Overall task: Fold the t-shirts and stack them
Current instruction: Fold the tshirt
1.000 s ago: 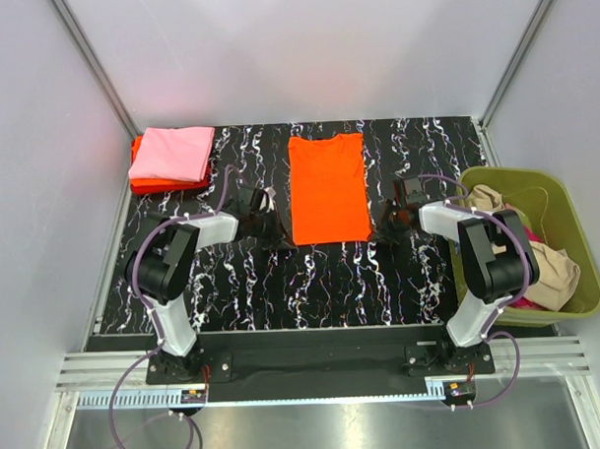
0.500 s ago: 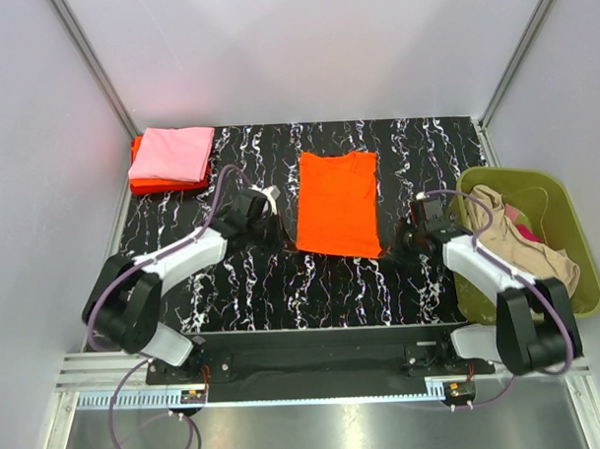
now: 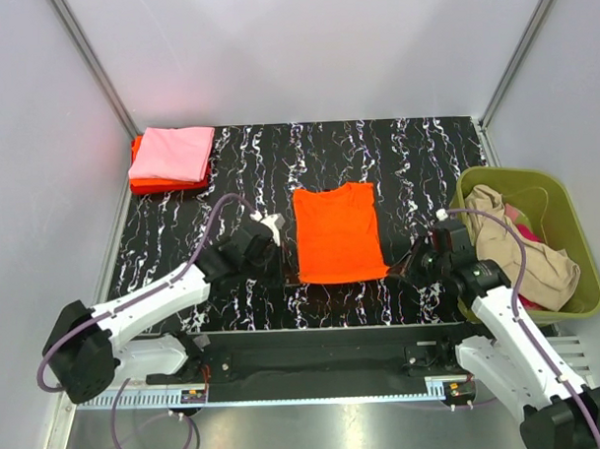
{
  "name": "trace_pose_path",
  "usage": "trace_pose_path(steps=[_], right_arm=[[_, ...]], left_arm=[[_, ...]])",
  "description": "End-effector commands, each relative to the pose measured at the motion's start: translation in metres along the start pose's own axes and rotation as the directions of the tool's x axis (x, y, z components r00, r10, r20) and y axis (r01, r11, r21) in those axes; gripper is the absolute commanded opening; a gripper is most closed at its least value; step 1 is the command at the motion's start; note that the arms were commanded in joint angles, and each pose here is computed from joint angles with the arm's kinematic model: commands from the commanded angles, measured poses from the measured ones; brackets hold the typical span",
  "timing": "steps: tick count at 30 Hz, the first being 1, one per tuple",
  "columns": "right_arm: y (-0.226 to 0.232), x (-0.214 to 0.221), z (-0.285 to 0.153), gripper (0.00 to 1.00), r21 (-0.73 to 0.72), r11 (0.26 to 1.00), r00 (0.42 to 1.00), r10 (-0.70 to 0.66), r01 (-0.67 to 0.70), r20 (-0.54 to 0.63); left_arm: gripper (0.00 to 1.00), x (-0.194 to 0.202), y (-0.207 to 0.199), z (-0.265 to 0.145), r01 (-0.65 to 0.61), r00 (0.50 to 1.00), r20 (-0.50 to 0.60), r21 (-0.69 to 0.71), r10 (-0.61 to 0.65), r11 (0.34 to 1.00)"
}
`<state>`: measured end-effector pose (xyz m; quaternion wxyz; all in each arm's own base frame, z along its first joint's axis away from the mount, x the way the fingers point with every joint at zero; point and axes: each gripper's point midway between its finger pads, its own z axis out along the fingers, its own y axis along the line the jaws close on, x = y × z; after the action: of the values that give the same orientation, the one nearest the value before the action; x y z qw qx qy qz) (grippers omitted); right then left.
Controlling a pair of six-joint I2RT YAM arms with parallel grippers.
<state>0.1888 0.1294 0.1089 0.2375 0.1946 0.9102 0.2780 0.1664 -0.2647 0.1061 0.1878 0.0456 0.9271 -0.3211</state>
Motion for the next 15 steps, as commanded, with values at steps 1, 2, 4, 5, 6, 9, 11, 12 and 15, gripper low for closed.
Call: trace_pose_path(steps=[1,2,4,5,6,9,11,12,15], right_arm=[[0.01,-0.006,-0.015,0.0,0.011,1.0,1.0,-0.012,0.012,0.003],[0.018,-0.014,-0.018,0.0,0.0,1.0,0.999,-0.026,0.026,0.02],[0.025,-0.027,-0.019,0.0,0.016,0.998,0.997,-0.06,0.059,0.039],[0.024,-0.032,-0.014,0.0,0.041,0.997,0.997,-0.063,0.061,0.034],[0.023,-0.04,-0.012,0.0,0.064,0.994,0.995,-0.091,0.087,0.051],[0.035,-0.066,-0.002,0.0,0.095,0.985,0.987,-0.151,0.145,0.053],[0.044,-0.087,0.011,0.0,0.109,0.978,0.981,-0.186,0.18,0.052],[0.051,-0.091,0.015,0.0,0.086,0.978,0.98,-0.194,0.19,0.036],[0.064,-0.118,0.036,0.0,0.078,0.969,0.972,-0.236,0.234,0.015]], left_arm=[[0.0,-0.029,-0.015,-0.012,0.018,0.996,0.086,-0.008,-0.017,1.0],[0.0,-0.034,-0.016,-0.012,0.0,0.996,0.093,-0.021,0.002,1.0],[0.0,-0.046,-0.025,-0.01,-0.023,0.996,0.084,-0.024,0.025,0.999],[0.0,-0.061,-0.03,-0.012,-0.022,0.994,0.106,-0.016,0.024,1.0],[0.0,-0.065,-0.026,-0.006,-0.017,0.995,0.095,-0.035,0.02,0.999],[0.0,-0.097,-0.019,-0.001,-0.009,0.993,0.115,-0.052,0.015,0.999],[0.0,-0.129,-0.019,-0.005,-0.012,0.988,0.155,-0.045,0.019,0.999],[0.0,-0.135,-0.013,0.004,-0.002,0.991,0.136,-0.06,0.01,0.998],[0.0,-0.17,-0.009,0.01,0.012,0.988,0.154,-0.054,-0.004,0.998]])
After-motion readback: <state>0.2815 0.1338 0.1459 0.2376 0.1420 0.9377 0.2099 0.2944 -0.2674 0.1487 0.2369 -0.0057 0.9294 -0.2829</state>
